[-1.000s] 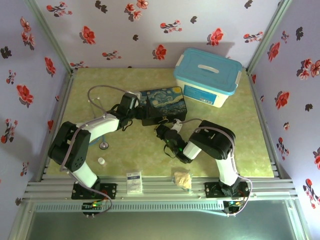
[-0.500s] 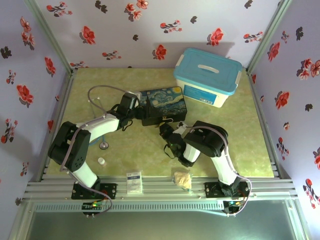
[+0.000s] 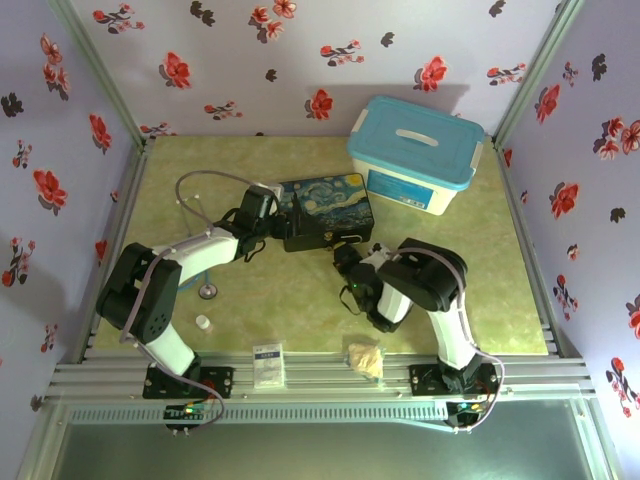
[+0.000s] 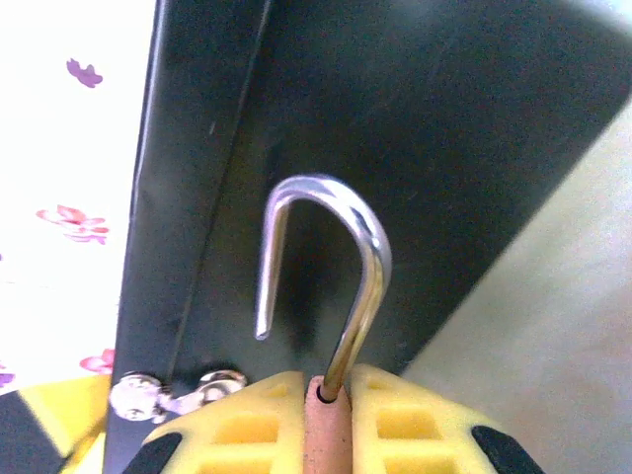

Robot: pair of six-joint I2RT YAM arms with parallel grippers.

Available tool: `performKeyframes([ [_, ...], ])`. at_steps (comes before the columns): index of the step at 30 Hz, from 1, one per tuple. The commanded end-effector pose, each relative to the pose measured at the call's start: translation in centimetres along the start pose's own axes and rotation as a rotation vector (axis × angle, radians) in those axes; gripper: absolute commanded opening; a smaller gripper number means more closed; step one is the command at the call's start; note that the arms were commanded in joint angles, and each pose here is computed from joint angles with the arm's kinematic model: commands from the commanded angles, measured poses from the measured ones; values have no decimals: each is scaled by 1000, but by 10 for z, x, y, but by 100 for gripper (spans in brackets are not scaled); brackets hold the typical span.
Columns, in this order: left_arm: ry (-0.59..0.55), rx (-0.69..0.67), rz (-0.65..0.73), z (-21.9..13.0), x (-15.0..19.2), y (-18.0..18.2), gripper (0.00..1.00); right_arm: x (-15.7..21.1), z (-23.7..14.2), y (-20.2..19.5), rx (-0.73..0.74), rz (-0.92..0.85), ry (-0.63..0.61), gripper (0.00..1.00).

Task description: Unlock a padlock with a key

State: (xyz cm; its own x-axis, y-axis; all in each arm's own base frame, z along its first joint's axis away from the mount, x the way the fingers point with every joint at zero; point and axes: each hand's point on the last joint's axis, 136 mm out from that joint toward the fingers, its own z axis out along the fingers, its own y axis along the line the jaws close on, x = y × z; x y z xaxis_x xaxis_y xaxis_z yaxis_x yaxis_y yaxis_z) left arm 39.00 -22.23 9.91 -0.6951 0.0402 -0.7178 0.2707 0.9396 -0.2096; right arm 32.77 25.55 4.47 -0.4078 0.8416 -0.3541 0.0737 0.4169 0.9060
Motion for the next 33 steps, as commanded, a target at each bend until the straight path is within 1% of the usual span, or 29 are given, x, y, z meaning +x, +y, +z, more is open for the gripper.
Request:
performKeyframes([
  [1,132,-77,38,1,41,24,67,3,-21,-50,235,-203,118,0],
  [4,120,-71,34,-4,34,22,69,17,-41,-57,362,-328,314,0],
  [5,113,-69,32,-5,30,21,69,18,-48,-59,402,-360,360,0],
  [6,107,-68,31,-7,28,20,69,21,-54,-59,414,-385,417,0],
  [7,103,-66,29,-8,25,19,70,25,-60,-63,424,-380,480,0],
  [10,95,-61,30,-12,20,17,70,34,-73,-76,444,-318,610,0],
  [12,89,-60,28,-15,17,17,70,37,-79,-80,458,-307,660,0],
  [15,86,-59,26,-19,17,17,70,34,-87,-82,488,-322,713,0],
  [18,84,-54,17,-22,18,16,70,27,-94,-83,507,-299,758,0],
  [22,77,-39,4,-26,17,14,70,8,-111,-97,614,-266,831,0],
  [25,69,-32,-3,-29,16,13,70,-12,-121,-104,671,-254,823,0],
  [27,64,-27,-6,-32,16,12,70,-21,-124,-104,682,-241,830,0],
  [29,63,-21,-9,-34,16,11,70,-30,-130,-108,719,-243,842,1],
  [33,55,-15,-12,-38,16,11,71,-47,-144,-119,793,-250,852,13],
])
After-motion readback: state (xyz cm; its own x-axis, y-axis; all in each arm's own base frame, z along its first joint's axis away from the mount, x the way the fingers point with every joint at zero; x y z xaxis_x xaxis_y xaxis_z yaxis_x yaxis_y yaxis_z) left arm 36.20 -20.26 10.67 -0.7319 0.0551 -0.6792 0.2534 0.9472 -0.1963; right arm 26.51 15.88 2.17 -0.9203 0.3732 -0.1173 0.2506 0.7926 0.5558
